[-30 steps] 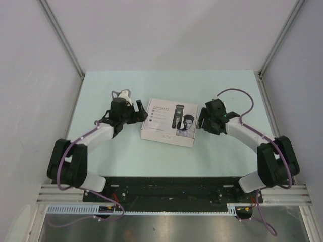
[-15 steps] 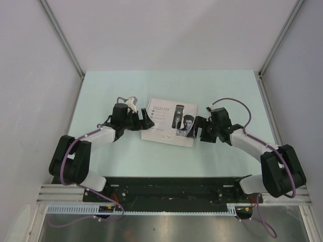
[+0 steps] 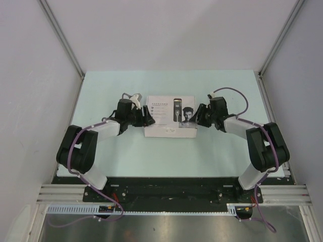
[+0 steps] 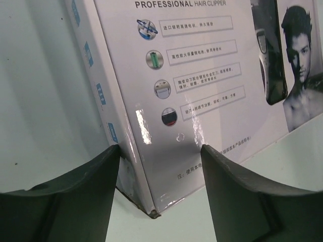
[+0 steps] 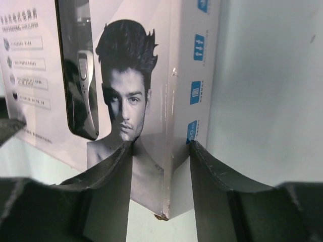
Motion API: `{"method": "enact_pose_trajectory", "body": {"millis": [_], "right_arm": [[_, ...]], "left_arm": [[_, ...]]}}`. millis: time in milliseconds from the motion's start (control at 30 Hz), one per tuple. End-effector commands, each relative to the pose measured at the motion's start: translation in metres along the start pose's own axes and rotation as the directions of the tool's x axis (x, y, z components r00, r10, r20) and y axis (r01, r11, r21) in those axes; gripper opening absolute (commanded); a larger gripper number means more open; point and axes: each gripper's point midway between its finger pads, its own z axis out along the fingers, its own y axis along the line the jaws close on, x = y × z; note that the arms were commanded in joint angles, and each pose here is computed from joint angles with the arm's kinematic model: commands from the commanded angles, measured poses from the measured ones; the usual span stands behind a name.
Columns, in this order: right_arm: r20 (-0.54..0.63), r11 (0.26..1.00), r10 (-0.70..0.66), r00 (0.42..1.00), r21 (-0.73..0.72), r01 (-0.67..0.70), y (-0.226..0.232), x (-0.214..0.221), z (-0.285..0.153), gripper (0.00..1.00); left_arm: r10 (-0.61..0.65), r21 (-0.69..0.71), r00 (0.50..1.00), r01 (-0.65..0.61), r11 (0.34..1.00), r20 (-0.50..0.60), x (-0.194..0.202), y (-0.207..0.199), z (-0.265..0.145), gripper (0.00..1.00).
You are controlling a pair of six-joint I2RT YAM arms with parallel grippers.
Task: Sort the hair-cutting tools
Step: Close the storage box at the center of the board.
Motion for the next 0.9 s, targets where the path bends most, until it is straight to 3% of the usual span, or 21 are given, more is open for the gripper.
{"method": "enact_pose_trajectory", "body": {"millis": [0, 100, 133, 233, 333, 633, 867], "right_arm": [[0.108, 0.997, -0.073, 0.991, 0.008, 0.073, 0.005, -0.041, 0.023, 0.43], [0.119, 0.996, -0.086, 0.989, 0.015, 0.085, 0.001, -0.051, 0.023, 0.46], [0.122, 0.996, -0.088, 0.989, 0.017, 0.086, 0.001, -0.052, 0.022, 0.56], [0.130, 0.992, -0.123, 0.984, 0.049, 0.118, 0.000, -0.055, 0.011, 0.78], [0.112, 0.986, -0.153, 0.982, 0.081, 0.144, -0.003, -0.051, 0.001, 0.87], [0.016, 0.990, -0.131, 0.991, 0.050, 0.130, -0.006, -0.022, -0.006, 0.88], [-0.058, 0.996, -0.068, 0.996, 0.046, 0.071, -0.013, 0.005, -0.010, 0.88]], "left_arm": [[0.051, 0.206, 0.999, -0.047, 0.977, -0.011, -0.008, -0.060, 0.005, 0.68], [0.060, 0.195, 0.998, -0.059, 0.979, 0.001, -0.009, -0.060, 0.004, 0.70], [0.072, 0.181, 0.997, -0.071, 0.981, 0.002, -0.006, -0.056, 0.003, 0.73], [0.097, 0.109, 0.995, -0.099, 0.989, 0.029, -0.008, -0.042, -0.001, 0.97], [0.124, 0.032, 0.991, -0.126, 0.992, 0.053, -0.014, -0.030, -0.006, 1.00], [0.140, -0.083, 0.984, -0.131, 0.988, 0.113, -0.021, -0.016, -0.028, 1.00], [0.082, -0.014, 0.996, -0.081, 0.997, 0.040, 0.008, -0.023, -0.021, 0.91]]}}
